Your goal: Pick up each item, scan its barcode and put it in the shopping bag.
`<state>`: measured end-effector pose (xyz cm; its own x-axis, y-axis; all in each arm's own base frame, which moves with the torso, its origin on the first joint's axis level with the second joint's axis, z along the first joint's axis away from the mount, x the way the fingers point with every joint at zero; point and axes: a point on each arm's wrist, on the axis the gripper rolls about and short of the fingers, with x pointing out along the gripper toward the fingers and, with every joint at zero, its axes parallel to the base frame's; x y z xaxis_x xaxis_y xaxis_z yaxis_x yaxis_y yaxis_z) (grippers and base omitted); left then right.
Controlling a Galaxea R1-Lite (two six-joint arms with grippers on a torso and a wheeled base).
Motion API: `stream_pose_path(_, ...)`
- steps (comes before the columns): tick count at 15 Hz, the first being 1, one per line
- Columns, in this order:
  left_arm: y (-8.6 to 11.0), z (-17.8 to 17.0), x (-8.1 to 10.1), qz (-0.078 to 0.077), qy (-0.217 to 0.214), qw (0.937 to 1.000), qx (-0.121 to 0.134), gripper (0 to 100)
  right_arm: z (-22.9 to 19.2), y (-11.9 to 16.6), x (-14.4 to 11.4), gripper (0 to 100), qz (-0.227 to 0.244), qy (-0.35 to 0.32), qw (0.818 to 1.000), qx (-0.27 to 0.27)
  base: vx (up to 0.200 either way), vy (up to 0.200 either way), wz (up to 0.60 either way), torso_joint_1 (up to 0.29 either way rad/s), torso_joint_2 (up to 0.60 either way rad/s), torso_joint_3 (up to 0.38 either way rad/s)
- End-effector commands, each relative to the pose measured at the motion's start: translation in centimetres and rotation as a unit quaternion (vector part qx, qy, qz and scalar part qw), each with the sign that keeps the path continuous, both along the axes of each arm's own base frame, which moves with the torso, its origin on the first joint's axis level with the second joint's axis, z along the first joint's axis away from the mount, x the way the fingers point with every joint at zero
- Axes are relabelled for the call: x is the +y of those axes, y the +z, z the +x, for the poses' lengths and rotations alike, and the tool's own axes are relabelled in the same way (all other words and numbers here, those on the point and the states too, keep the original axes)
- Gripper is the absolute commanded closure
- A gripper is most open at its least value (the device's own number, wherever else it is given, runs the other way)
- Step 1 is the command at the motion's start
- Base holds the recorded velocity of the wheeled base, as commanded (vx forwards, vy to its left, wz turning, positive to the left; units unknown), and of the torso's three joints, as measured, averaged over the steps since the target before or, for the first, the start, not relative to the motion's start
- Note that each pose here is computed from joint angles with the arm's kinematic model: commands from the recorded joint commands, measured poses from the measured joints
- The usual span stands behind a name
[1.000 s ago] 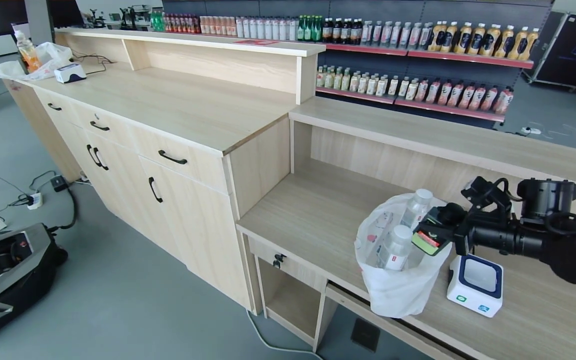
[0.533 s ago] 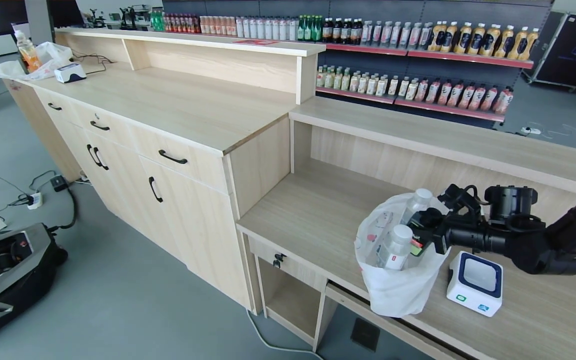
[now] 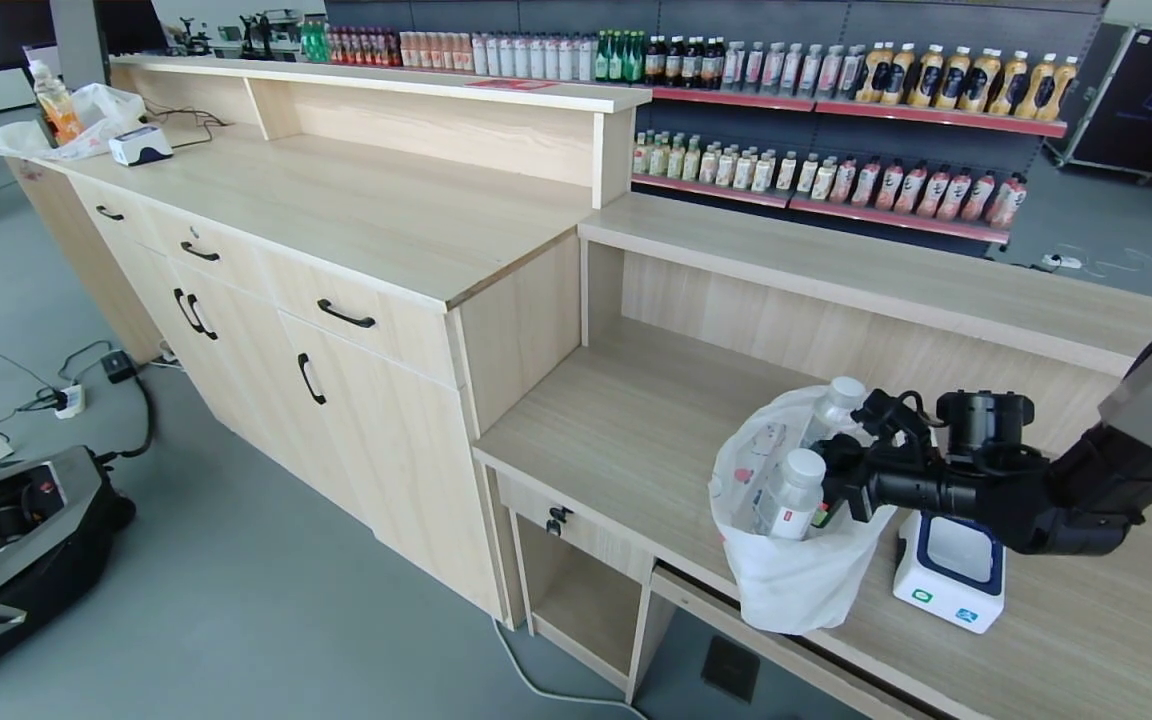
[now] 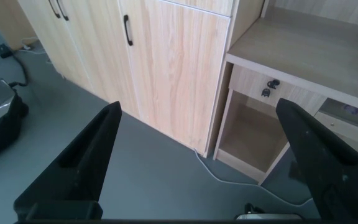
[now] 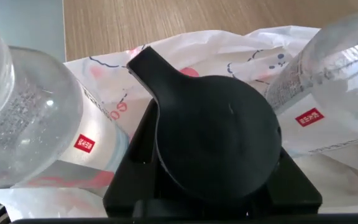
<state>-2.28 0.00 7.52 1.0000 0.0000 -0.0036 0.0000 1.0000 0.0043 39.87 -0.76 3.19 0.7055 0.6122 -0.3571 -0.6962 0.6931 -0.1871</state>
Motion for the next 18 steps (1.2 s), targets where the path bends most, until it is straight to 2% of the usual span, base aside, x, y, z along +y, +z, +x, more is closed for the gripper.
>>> stream_pose_path(1, 0.0, 0.0, 0.0, 0.0, 0.0, 1.0, 0.0, 0, -0.2, -0.8, -0.2, 100, -0.002, -0.001, 1.0, 0.011, 0.0, 0.0, 0.0, 0.0, 0.0, 0.0)
stream_pose_path(8, 0.0, 0.0, 0.0, 0.0, 0.0, 1.0, 0.0, 0, -0.8, -2.8, -1.7, 100, -0.03, -0.006, 0.999, 0.019, 0.0, 0.0, 0.0, 0.0, 0.0, 0.0)
stream_pose_path(17, 0.0, 0.0, 0.0, 0.0, 0.0, 1.0, 0.0, 0, -1.1, -3.1, -2.1, 100, -0.029, -0.01, 0.999, 0.026, 0.0, 0.0, 0.0, 0.0, 0.0, 0.0)
stream_pose_path(18, 0.0, 0.0, 0.0, 0.0, 0.0, 1.0, 0.0, 0, -1.1, -3.1, -2.1, 0, -0.029, -0.01, 0.999, 0.026, 0.0, 0.0, 0.0, 0.0, 0.0, 0.0)
